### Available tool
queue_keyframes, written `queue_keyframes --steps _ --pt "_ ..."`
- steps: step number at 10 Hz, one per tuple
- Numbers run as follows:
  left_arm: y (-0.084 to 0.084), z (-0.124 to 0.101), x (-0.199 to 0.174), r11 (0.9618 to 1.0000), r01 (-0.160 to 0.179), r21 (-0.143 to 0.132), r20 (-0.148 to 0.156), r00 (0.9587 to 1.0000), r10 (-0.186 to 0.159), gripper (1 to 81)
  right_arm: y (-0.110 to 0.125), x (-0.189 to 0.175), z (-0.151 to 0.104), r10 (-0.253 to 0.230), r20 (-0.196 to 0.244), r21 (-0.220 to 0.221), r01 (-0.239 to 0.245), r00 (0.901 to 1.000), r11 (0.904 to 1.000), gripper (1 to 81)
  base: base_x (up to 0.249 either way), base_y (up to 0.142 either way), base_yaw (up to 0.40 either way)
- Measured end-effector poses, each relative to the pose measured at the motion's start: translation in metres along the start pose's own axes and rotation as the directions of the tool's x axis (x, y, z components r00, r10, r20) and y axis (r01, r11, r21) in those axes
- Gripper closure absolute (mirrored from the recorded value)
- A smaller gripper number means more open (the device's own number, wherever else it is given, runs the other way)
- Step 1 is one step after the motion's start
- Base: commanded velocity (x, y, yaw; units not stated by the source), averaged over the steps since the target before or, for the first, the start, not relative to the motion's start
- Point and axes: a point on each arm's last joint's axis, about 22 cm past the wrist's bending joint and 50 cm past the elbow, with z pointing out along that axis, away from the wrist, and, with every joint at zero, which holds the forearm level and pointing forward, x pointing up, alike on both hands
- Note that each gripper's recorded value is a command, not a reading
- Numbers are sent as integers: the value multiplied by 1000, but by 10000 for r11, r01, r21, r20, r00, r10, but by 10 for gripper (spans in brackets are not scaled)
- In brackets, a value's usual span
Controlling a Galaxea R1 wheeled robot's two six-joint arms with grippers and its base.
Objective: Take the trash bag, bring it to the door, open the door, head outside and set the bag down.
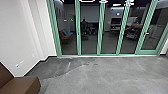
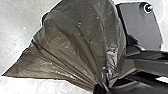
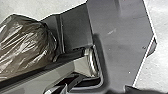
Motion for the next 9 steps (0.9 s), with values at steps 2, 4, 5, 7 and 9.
queue_keyframes --steps 2,4,5,7,9 --pt "0 0 2 10000 -6 6 -26 10000 6 811 1 -2 0 8 30 -13 -8 10000 10000 10 0 0 -289" --pt "0 0 2 10000 -6 6 -26 10000 6 811 1 -2 0 8 27 -8 -8 10000 10000 10 0 0 -302" --pt "0 0 2 10000 -7 6 -30 10000 7 811 1 -2 0 8 27 -8 -8 10000 10000 10 0 0 -307" --pt "0 0 2 10000 -6 6 -26 10000 6 811 1 -2 0 4 27 -8 -4 10000 10000 10 0 0 -309" --pt "-1 0 2 10000 -5 10 -28 10000 5 811 0 -2 0 4 28 -4 -4 10000 10000 10 0 0 -315"
